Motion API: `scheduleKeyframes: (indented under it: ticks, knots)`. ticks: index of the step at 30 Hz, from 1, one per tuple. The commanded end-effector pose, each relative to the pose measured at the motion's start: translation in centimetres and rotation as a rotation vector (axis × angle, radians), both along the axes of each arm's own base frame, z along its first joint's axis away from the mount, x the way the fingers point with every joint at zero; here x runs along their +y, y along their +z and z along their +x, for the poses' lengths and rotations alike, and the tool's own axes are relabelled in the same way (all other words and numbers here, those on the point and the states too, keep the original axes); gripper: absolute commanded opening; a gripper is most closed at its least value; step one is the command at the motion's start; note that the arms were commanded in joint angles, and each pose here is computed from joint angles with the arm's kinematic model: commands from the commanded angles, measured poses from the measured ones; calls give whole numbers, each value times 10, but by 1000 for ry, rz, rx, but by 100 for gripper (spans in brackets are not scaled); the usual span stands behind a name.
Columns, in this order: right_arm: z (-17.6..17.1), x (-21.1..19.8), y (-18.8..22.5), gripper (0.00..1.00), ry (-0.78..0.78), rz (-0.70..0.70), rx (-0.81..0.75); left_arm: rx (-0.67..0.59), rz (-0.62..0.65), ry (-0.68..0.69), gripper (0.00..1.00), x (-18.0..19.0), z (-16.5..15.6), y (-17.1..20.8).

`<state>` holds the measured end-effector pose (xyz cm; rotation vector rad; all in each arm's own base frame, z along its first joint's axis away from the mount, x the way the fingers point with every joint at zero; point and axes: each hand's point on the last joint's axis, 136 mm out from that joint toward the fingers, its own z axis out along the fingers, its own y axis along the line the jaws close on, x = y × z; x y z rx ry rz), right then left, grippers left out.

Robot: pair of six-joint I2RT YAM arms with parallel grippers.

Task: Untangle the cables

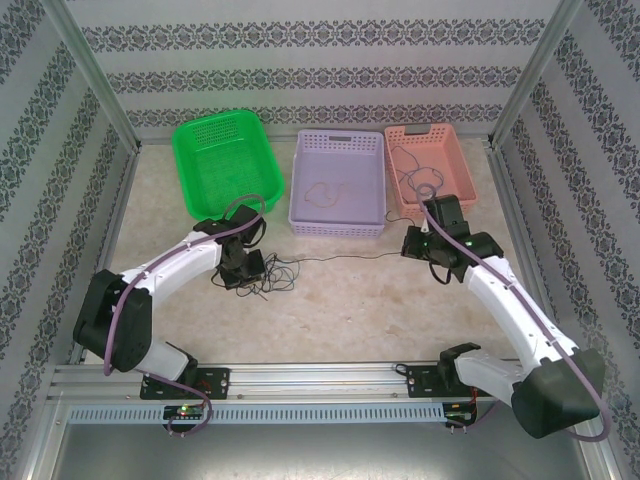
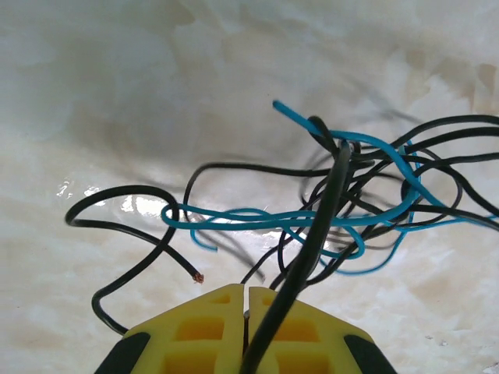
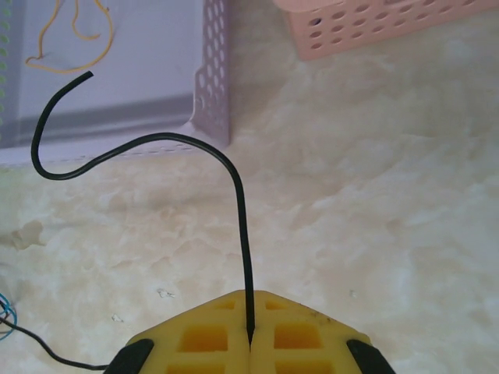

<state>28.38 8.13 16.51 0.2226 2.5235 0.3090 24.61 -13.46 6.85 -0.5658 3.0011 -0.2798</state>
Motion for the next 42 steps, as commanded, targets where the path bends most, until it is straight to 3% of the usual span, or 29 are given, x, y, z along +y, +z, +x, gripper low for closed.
scheduleKeyframes:
  ticks: [1,13,16,19,22,27,35,42]
  knots:
    - [-6,-14,24,0,-26,-45,-33,30,50,20,0,9,-1,2]
    - [8,-59,173,0,-252,-17,-393,60,123,38,0,23,-8,-8]
    - [17,-44,200,0,-173,42,-446,53,115,36,0,23,-9,-10]
    - [21,-12,201,0,-52,121,-430,33,99,38,0,20,-5,-9]
    - [12,1,200,0,-16,50,-439,31,121,43,0,23,-4,-6]
    - [4,-39,234,0,-183,15,-537,46,180,47,0,35,-8,-8]
    - [8,-88,330,0,-331,-32,-756,79,255,73,0,63,-13,-19]
    - [10,-95,355,0,-341,31,-817,70,241,90,0,68,-8,-19]
